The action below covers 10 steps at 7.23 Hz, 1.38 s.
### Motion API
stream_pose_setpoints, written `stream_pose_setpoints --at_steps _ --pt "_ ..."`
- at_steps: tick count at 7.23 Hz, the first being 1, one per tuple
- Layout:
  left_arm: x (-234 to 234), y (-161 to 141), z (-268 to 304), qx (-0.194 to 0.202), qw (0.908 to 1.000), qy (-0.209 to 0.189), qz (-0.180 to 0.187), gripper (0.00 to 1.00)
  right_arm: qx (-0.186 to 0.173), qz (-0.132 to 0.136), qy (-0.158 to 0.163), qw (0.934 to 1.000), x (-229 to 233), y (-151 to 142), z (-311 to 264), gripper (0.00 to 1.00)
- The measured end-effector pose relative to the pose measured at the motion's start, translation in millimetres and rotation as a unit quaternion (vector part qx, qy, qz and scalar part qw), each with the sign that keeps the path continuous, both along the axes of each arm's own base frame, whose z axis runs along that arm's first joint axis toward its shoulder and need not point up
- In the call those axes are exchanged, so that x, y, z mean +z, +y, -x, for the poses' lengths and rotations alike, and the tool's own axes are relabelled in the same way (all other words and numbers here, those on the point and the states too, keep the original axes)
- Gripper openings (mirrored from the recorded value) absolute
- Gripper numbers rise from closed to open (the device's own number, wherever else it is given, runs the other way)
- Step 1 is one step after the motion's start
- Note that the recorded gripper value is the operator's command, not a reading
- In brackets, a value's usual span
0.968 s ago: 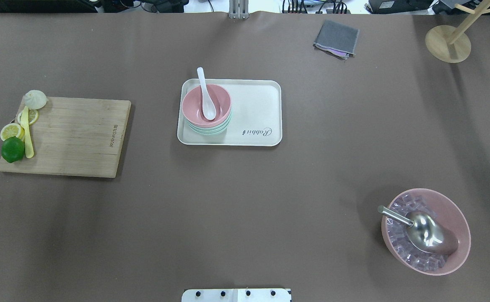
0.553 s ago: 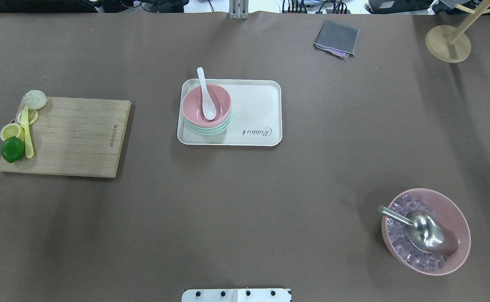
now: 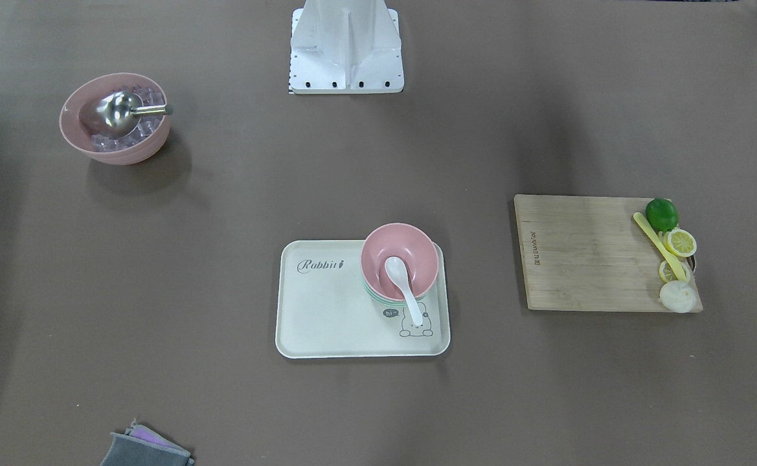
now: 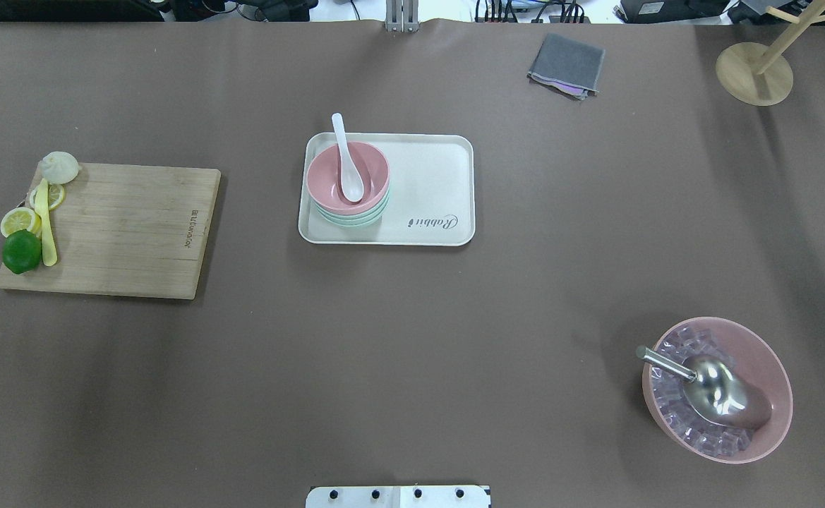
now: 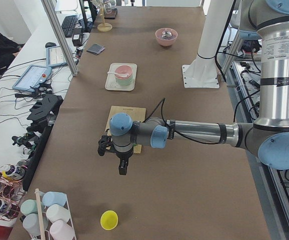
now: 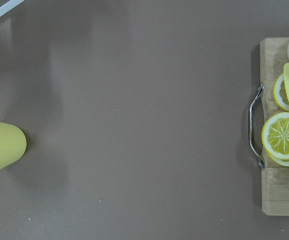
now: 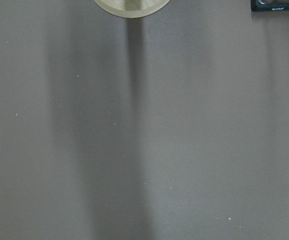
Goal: Stack pink bowl on green and place spoon
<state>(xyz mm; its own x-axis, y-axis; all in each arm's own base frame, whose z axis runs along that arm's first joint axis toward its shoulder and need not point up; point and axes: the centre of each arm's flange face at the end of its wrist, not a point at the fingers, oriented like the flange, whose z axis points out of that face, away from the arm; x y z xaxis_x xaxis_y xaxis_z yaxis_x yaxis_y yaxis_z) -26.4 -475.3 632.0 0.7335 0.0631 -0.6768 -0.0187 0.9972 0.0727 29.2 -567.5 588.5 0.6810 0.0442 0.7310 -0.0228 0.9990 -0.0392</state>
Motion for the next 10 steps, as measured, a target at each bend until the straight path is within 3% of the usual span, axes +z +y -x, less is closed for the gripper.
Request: stream_pose_setpoints --at_steps 10 --pt "0.1 -0.6 -0.5 0.000 1.0000 0.000 0.000 0.98 0.001 -0.003 0.000 1.0000 -4.8 -3.8 0.8 1.00"
